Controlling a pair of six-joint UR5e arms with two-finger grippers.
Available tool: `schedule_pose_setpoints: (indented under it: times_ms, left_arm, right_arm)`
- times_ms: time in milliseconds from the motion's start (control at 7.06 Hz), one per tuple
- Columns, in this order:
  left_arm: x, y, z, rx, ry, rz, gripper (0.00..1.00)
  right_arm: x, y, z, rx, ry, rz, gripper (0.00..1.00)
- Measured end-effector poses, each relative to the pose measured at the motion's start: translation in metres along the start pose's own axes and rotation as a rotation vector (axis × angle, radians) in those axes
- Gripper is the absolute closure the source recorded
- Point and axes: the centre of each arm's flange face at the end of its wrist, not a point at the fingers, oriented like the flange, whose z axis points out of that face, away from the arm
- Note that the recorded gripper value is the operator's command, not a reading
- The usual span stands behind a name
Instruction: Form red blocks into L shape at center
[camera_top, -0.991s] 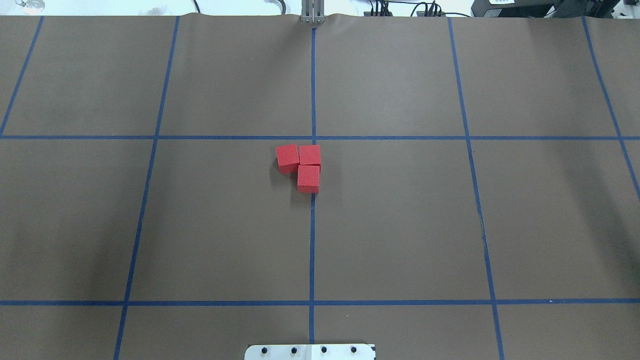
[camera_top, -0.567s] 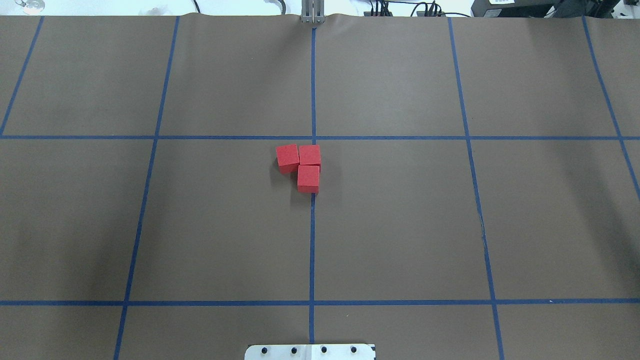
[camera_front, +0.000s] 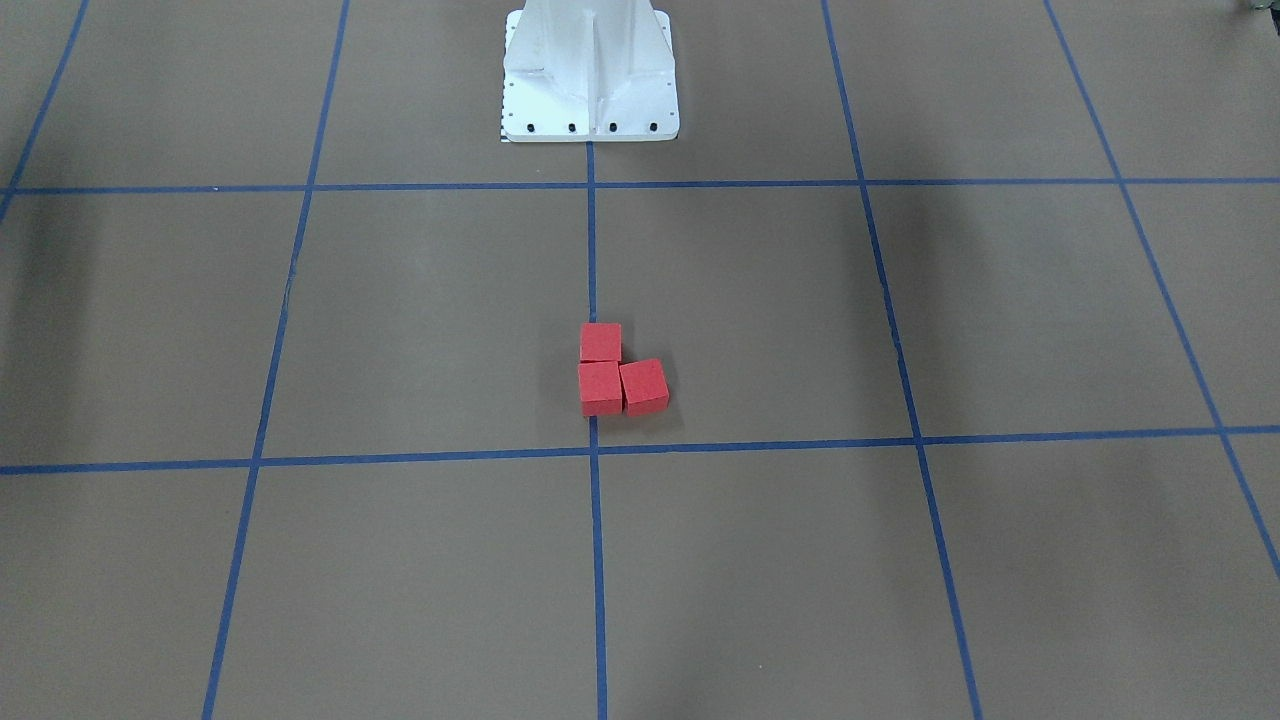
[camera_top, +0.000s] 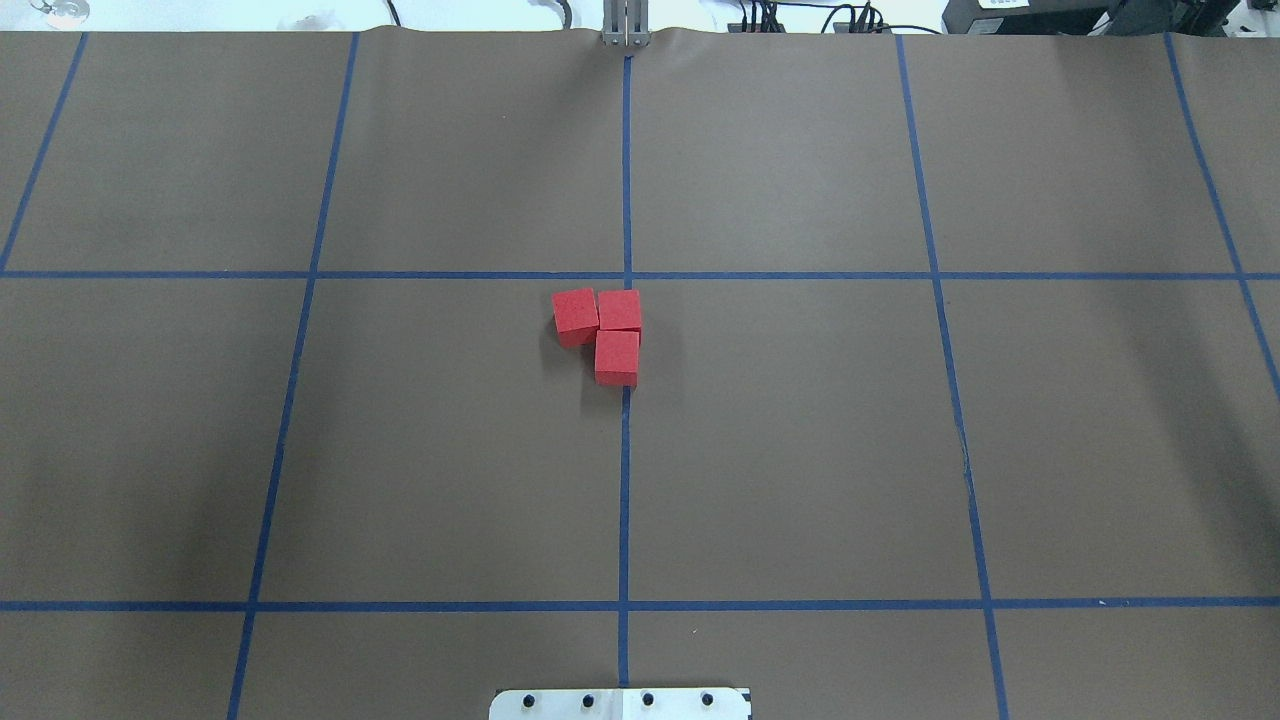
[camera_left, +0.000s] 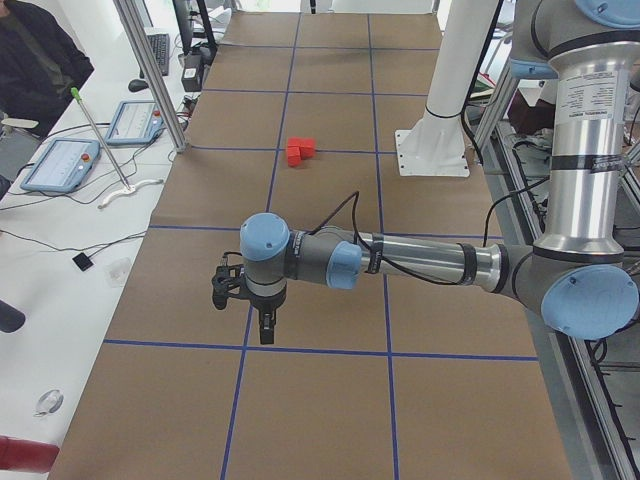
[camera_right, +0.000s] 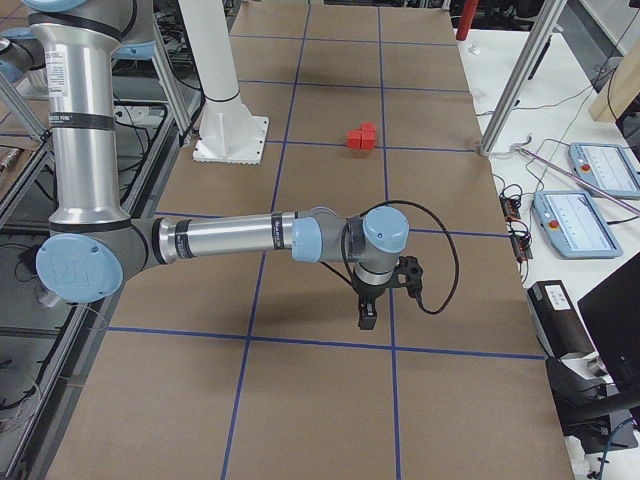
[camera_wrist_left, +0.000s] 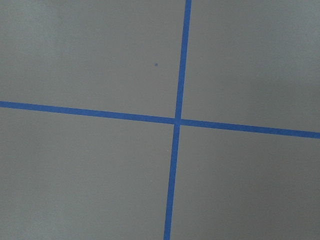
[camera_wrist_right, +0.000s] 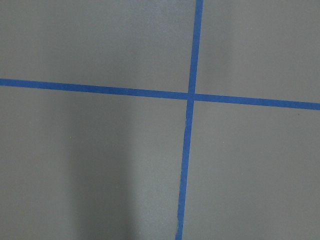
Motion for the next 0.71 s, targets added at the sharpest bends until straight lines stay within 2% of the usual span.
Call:
schedule_pose_setpoints:
  times_ms: [283,708]
  left_arm:
    - [-0.0028,0.0013,0.0059,-0.027,-0.021,0.083,0.00]
    - [-0.0029,0.0038,0.0012,-0.112,-0.029,0.058,0.00]
  right_arm:
    - [0.0020,0.0001,0.0021,-0.004,0.001,0.002,0.00]
    - [0.0025,0.0000,0.0028,-0.005,0.000,0.002,0.00]
